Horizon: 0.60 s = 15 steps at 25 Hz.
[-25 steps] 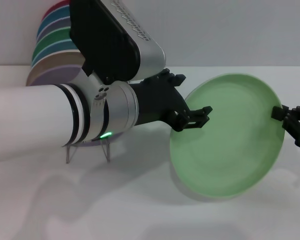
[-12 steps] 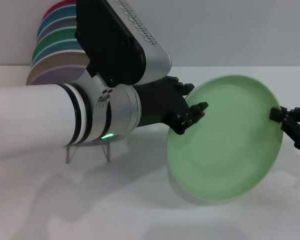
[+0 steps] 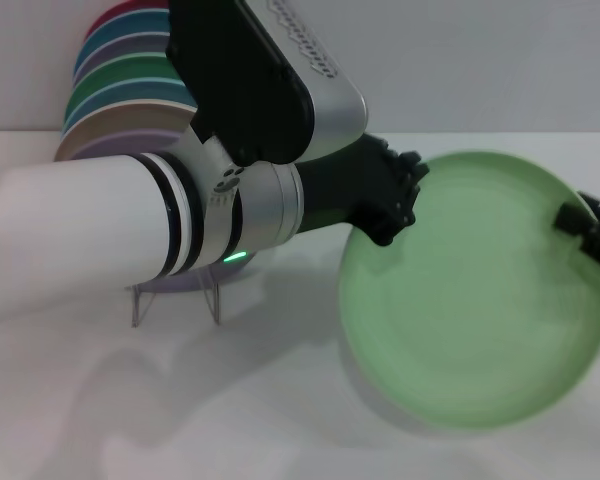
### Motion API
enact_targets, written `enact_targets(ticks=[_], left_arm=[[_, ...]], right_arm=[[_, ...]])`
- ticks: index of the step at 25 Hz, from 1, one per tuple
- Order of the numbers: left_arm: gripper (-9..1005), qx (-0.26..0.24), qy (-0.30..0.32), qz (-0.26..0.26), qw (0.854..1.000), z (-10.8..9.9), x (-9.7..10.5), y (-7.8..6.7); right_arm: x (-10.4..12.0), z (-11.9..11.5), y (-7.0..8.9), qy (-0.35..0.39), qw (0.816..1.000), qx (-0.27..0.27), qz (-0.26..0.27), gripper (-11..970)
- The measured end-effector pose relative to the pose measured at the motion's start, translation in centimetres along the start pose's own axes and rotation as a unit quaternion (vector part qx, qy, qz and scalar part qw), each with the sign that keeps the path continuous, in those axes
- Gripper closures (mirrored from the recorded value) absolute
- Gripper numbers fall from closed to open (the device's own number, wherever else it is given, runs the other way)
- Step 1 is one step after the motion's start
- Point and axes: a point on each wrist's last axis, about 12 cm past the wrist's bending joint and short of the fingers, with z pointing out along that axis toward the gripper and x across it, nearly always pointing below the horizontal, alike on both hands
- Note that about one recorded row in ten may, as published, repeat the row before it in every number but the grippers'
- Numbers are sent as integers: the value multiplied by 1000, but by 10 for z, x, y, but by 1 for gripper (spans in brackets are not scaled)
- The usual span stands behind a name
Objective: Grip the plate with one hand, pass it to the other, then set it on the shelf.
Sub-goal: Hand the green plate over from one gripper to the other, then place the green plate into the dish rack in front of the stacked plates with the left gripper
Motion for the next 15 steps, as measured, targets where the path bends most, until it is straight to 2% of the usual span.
enact_targets(ticks=[1,2,5,6,8,10,11,12,15], left_arm=[[823,-8,-12,8,1000,-2,-2,0],[854,-8,-12,8,1000,-2,-2,0],[949,-28,-38,16,999,-9,-5,0],[966,-57,-81,38,994,-15,-9,-5],[965,-73,-99,58,991,-17,-10,-8],[964,-119,-144,118,975,-21,-14,-18],[963,-153,-173,156,960,-23,-18,-26],[962,-153,-173,156,960,-23,-18,-26],[961,-211,-224,204,929,-23,-19,-38]], right_arm=[[6,-11,-3,-32,999,16,25,767],[6,-11,-3,-32,999,16,25,731],[19,-33,-7,-77,994,42,67,638],[30,-49,-9,-104,988,66,92,617],[35,-56,-10,-113,985,80,103,575],[46,-67,-10,-127,979,110,112,533],[54,-73,-8,-135,976,130,113,512],[54,-73,-8,-135,976,130,113,491],[59,-76,-6,-134,974,140,114,428]])
